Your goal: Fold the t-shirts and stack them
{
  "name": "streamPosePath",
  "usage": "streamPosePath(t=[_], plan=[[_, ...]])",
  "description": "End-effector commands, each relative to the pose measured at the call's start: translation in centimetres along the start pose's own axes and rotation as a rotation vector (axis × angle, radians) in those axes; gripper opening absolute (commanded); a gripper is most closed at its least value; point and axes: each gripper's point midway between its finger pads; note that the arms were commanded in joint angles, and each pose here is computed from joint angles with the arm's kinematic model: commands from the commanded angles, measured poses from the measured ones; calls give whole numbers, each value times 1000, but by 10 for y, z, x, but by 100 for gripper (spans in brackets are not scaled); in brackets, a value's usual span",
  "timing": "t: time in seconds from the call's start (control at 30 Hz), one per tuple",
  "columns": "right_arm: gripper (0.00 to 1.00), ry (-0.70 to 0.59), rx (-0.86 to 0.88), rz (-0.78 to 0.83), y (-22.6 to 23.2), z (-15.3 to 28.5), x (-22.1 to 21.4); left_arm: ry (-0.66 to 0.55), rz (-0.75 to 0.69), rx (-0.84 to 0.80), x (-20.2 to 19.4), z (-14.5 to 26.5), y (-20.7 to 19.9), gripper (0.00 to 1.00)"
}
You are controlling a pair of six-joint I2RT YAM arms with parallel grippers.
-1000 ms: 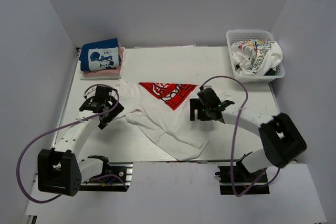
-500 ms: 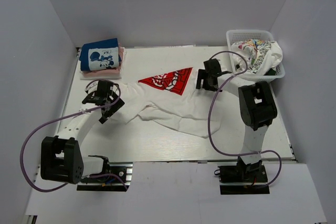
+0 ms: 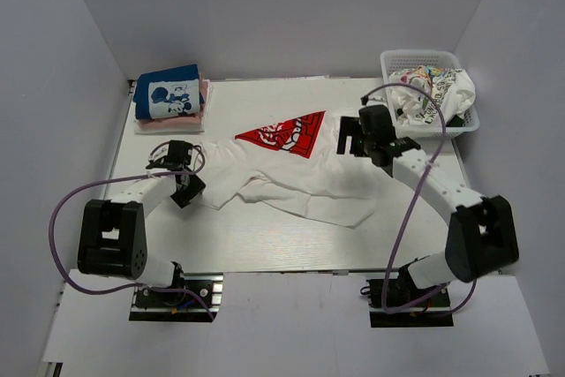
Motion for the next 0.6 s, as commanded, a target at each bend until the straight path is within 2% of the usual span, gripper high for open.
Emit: streamPosePath(t=[0.0, 0.03, 0.07, 0.1, 0.27, 0.37, 0.4, 0.57], plan=[[90, 77, 5, -76, -12, 25, -38, -6, -2, -38, 2, -6, -7, 51], [90, 92, 35, -85, -8, 30, -43, 20, -17, -31, -6, -10, -4, 39], [90, 105, 27, -117, -7, 33, -50, 31, -17, -41, -8, -13, -6, 11], [90, 137, 11, -116, -14, 37, -69, 38, -17, -48, -9, -12, -8, 0], [90, 250, -1, -80, -19, 44, -125, 48, -39, -109, -12, -10, -15, 0], [90, 269, -104, -56, -34, 36, -135, 16, -39, -163, -12, 1, -20, 0], [90, 233, -173, -49, -46, 32, -129, -1, -44, -178, -8, 6, -22, 0], [90, 216, -228, -18, -51, 8, -125, -50, -42, -233, 0, 25, -25, 0]])
Point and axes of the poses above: each gripper's point midway between its finger pads, its own z axis back along the fingers, its own y axis along the line the jaws close on, x = y × z, and after that the axes turned 5 degrees about -z, right-handed
